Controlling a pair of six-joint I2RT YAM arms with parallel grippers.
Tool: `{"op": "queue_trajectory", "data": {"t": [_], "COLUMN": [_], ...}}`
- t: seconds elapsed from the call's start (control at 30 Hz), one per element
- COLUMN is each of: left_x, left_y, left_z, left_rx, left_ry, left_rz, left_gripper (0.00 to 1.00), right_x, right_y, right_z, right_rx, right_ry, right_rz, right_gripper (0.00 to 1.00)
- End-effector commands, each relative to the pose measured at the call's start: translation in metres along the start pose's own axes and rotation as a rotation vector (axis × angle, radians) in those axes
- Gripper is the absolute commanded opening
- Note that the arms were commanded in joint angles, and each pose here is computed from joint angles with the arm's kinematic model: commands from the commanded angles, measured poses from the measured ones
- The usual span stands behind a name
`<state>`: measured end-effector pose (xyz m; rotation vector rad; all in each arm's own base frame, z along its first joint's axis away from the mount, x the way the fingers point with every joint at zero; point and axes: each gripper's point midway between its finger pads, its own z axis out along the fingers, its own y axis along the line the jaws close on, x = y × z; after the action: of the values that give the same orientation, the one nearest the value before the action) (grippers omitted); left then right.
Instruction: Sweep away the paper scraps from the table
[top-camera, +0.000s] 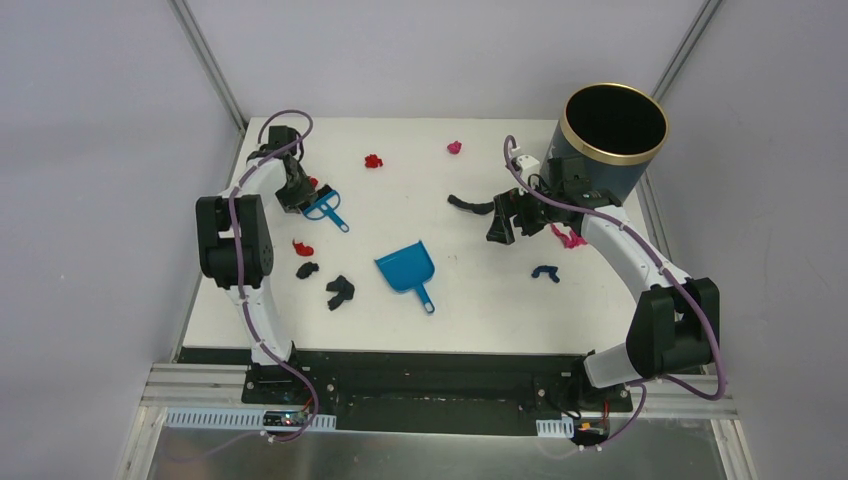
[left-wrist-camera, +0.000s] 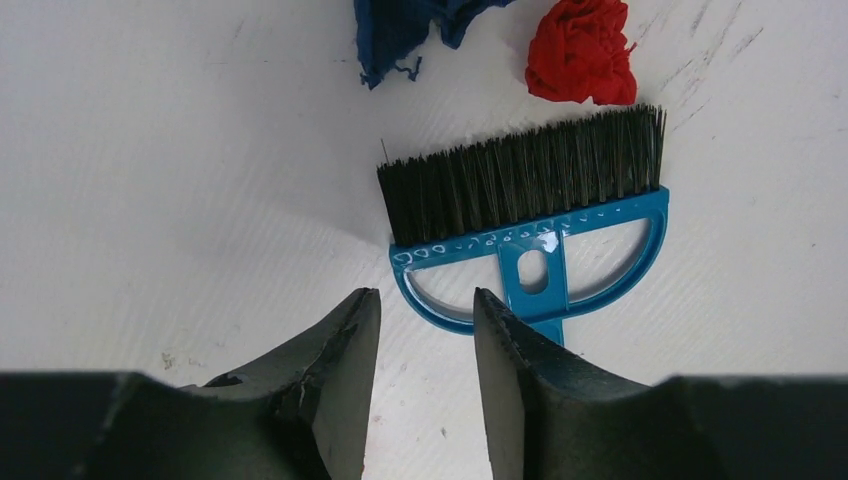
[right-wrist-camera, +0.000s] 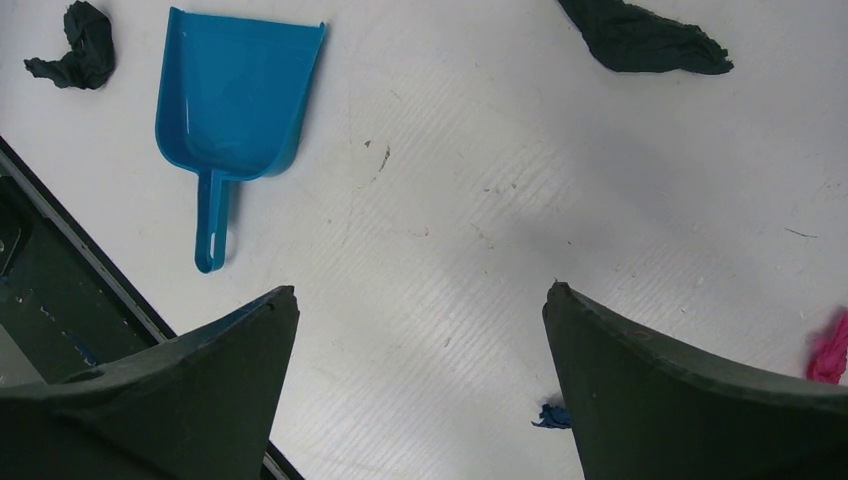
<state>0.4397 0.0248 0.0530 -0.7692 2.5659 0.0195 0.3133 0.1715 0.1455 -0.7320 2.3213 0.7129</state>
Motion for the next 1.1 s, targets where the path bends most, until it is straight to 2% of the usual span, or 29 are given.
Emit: {"op": "queue_trajectory", "data": {"t": [0.0,0.43,0.57,0.7,0.83,0.93,1.07], "left_x": [-0.002,0.010,0.014,0.019,0.015,0.010,0.002], "left_y": [-0.010,0.000,0.000,0.002,0.001,0.001,-0.014], "left_z": [0.007,0.019,0.022,0.021,0.009,0.002,-0.016], "left_rx": [0.050,0.014,0.014,0.012,0.023,0.027,0.098], "left_ry": [0.030,0.054,0.063,0.076,0.050,0.027,0.002], "left_rz": [-0.004,0.012,0.016,-0.002,-0.004,-0.006,-0.017], "left_gripper": [0.39,0.33,0.27,0.25,0.16,0.00,0.00], "right_x": [-0.006,-0.003,-0.003,-0.003,-0.002,-0.002,-0.003], "right_y": [0.005,0.004,0.004,0.004,0.002,0.002,0.000], "right_z": [-0.002,0.000,0.000,0.000,0.001,0.001,-0.002], "right_rx": [-0.029,-0.036,-0.035,-0.033,-0.029,-0.026,-0.012], "right_ry": [-0.026,-0.011,-0.010,-0.010,-0.005,-0.004,-0.007], "right_rz": [-0.036,-0.035,-0.034,-0.035,-0.031,-0.029,-0.030], "right_gripper": [0.96,0.96,0.95,0.96,0.95,0.96,0.97]}}
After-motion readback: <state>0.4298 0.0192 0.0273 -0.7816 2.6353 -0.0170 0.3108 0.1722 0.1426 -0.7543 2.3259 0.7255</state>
